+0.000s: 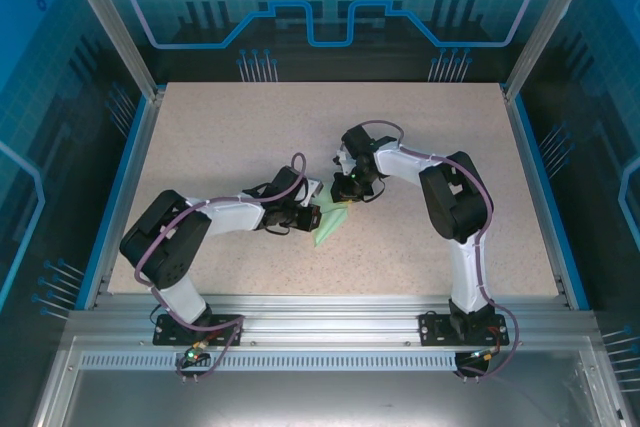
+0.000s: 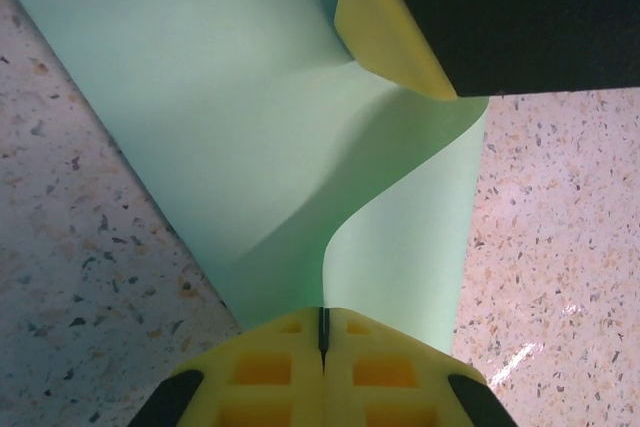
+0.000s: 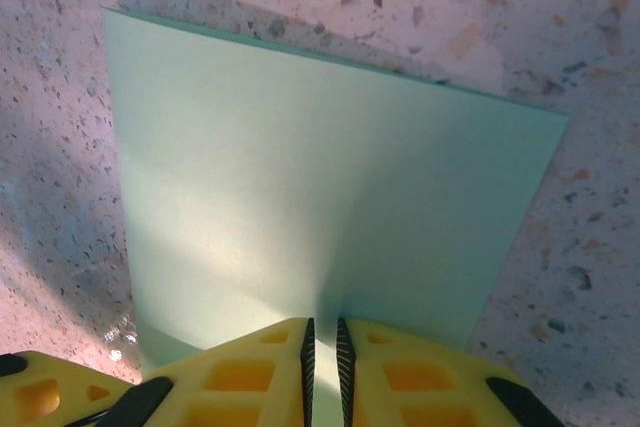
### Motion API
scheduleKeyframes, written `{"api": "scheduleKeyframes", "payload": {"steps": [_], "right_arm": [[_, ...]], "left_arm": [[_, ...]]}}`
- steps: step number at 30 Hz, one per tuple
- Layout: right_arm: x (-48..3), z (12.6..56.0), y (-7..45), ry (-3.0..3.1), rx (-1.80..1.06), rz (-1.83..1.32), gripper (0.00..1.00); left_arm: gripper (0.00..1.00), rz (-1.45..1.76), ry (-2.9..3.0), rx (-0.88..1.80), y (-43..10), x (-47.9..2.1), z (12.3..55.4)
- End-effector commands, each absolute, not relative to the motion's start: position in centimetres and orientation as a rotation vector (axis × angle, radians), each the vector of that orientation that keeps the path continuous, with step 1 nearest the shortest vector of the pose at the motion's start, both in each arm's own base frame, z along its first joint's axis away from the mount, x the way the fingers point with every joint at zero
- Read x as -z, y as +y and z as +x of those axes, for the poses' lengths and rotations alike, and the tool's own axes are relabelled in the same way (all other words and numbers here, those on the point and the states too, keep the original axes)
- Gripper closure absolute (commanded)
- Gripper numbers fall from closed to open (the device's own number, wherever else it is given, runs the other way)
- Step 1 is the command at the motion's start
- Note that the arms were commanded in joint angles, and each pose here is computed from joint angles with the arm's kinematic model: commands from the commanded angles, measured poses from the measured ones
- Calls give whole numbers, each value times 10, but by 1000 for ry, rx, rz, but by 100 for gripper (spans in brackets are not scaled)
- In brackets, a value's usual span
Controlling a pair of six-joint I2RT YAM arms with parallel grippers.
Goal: Fold a paper plane with a square sheet of paper (pick it up from the middle)
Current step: Third fold the triangle at the center of the table.
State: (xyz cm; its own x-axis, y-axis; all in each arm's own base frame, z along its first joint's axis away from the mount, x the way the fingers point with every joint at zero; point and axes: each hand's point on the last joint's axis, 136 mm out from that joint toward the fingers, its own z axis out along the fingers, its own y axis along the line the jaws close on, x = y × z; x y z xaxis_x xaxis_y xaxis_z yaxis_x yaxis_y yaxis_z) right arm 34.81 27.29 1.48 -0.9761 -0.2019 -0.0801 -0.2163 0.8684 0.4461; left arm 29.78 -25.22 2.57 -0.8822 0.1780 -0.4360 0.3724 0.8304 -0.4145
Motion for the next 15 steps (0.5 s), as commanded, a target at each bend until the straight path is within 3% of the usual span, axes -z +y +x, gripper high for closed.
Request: {"api": "scheduleKeyframes", "payload": {"steps": [1, 15], "right_arm": [[-8, 337, 276, 3061, -701, -352, 83], [-9, 338, 277, 3058, -714, -350, 82]], "left_arm": [[98, 369, 2630, 708, -246, -34, 296], [97, 403, 2638, 661, -246, -30, 302]]}}
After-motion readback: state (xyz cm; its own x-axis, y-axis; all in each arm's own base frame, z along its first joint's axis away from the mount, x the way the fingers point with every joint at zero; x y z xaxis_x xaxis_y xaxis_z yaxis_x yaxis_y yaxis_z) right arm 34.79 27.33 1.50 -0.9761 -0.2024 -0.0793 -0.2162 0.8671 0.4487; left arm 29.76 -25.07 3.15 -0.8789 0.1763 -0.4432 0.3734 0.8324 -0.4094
